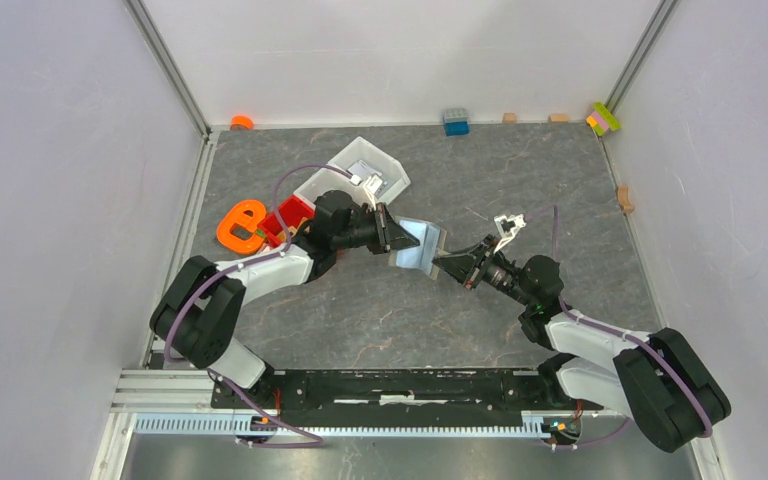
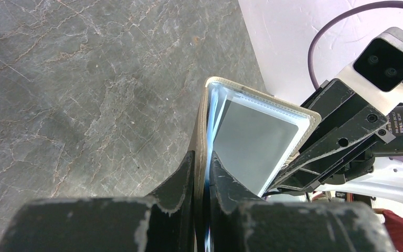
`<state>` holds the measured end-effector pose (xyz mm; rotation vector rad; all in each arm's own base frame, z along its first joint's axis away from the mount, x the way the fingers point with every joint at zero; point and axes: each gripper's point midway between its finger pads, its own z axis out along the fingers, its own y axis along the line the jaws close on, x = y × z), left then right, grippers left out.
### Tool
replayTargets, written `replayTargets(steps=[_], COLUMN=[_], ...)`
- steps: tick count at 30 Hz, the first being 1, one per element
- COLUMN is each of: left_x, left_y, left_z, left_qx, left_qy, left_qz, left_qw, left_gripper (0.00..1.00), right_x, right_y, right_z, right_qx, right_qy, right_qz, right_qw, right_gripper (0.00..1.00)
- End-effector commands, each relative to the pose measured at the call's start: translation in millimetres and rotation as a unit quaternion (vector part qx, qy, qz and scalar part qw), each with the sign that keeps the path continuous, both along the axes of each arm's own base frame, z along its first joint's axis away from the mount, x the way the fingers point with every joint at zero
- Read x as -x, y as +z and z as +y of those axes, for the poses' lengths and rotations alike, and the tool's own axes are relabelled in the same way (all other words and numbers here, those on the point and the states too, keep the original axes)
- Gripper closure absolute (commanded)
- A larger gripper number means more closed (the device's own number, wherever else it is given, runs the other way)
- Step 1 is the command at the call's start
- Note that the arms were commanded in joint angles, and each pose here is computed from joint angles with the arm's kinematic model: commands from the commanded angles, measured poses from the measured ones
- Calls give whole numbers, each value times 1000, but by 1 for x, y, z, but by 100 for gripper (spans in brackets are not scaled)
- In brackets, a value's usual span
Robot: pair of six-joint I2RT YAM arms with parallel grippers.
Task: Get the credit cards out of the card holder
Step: Remove the credit card from the card holder.
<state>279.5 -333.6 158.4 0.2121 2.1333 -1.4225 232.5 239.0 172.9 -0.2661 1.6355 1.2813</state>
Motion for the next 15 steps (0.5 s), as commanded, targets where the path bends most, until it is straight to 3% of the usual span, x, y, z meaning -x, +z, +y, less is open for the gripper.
replayTargets(steps=[1, 6, 12, 15], left_x=[0, 1, -1, -1], left_y=[19, 19, 20, 20], left_z=[-11, -11, -7, -6], left_qx=[16, 14, 7, 6], left_qy=[-26, -25, -15, -12], left_qz=[-33, -35, -43, -44], left_qw=[999, 999, 999, 999], left_gripper=[97, 97, 97, 97], right_x=[3, -2, -9, -8], right_y=[22, 15, 5, 8], right_z=[3, 2, -1, -1], right_qx=[-21, -7, 13, 8], right_qy=[10, 0, -19, -18], right_qz=[-44, -33, -17, -22], right_qw=[999, 999, 1000, 1000], right_gripper=[87, 88, 68, 63])
